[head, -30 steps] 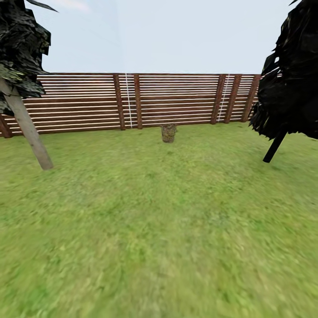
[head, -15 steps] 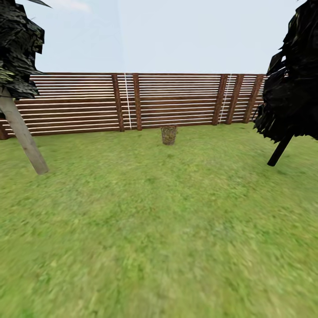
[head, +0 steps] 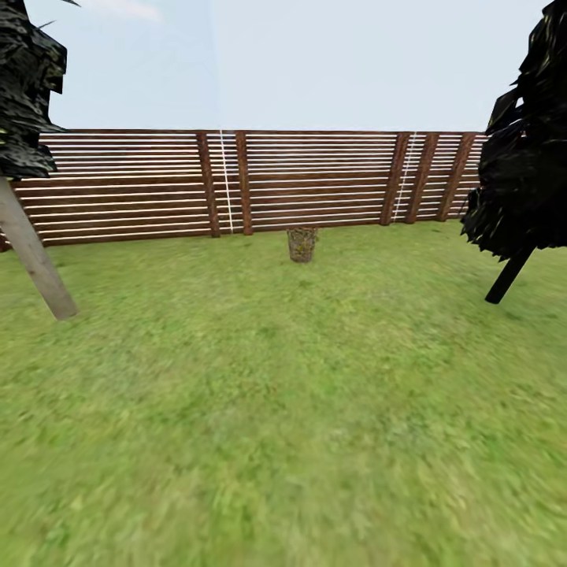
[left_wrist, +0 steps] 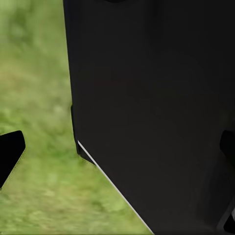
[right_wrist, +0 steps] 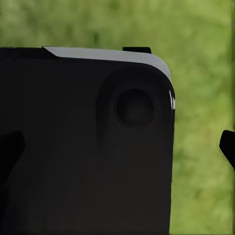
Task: Take the three Easter eggs out of the wicker basket on the lawn in the garden, then place them on the lawn next to a single tree (choose any tree) so that all three eggs are next to the same tree and none are left in the basket.
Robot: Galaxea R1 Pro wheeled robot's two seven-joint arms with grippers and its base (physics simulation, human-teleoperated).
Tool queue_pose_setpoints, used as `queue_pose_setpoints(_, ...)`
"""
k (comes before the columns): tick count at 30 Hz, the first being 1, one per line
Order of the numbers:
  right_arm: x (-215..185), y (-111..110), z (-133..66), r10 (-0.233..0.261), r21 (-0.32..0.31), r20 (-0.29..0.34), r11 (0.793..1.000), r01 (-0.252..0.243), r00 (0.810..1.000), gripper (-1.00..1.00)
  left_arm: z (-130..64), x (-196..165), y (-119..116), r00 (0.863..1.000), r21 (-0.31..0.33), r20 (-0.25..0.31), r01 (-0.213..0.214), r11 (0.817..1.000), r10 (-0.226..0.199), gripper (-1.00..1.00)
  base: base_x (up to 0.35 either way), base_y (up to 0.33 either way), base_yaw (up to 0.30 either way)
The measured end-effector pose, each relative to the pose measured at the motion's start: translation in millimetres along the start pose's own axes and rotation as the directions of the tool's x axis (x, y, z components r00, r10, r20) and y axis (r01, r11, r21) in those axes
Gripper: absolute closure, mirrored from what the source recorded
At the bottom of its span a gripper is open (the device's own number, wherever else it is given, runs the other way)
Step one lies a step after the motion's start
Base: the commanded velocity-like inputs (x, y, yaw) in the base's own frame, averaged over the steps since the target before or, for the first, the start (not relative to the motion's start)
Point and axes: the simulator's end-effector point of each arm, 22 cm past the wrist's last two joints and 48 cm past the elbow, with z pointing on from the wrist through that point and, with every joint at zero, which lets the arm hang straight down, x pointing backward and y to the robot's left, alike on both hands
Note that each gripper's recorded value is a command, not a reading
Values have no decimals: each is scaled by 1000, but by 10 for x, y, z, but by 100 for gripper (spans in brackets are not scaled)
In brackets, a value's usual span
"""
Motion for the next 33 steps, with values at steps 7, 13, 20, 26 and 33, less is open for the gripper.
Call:
queue_pose_setpoints(7, 0, 0, 0, -9, -2, -1, 1000, 9, 1000, -100, 0, 0, 0, 1000, 0, 0, 0, 1000, 0, -100, 341, 0, 0)
queue_pose_setpoints(13, 2, 3, 0, -12, -3, -1, 1000, 12, 1000, -100, 0, 0, 0, 1000, 0, 0, 0, 1000, 0, -100, 341, 0, 0)
queue_pose_setpoints(20, -1, -7, 0, -10, -1, 0, 1000, 10, 1000, -100, 0, 0, 0, 1000, 0, 0, 0, 1000, 0, -100, 341, 0, 0)
queue_pose_setpoints(26, -1, -7, 0, -13, -2, 0, 1000, 13, 1000, -100, 0, 0, 0, 1000, 0, 0, 0, 1000, 0, -100, 341, 0, 0)
queue_pose_setpoints(33, -5, -9, 1, -13, -1, 1, 1000, 13, 1000, -100, 0, 0, 0, 1000, 0, 0, 0, 1000, 0, -100, 341, 0, -46)
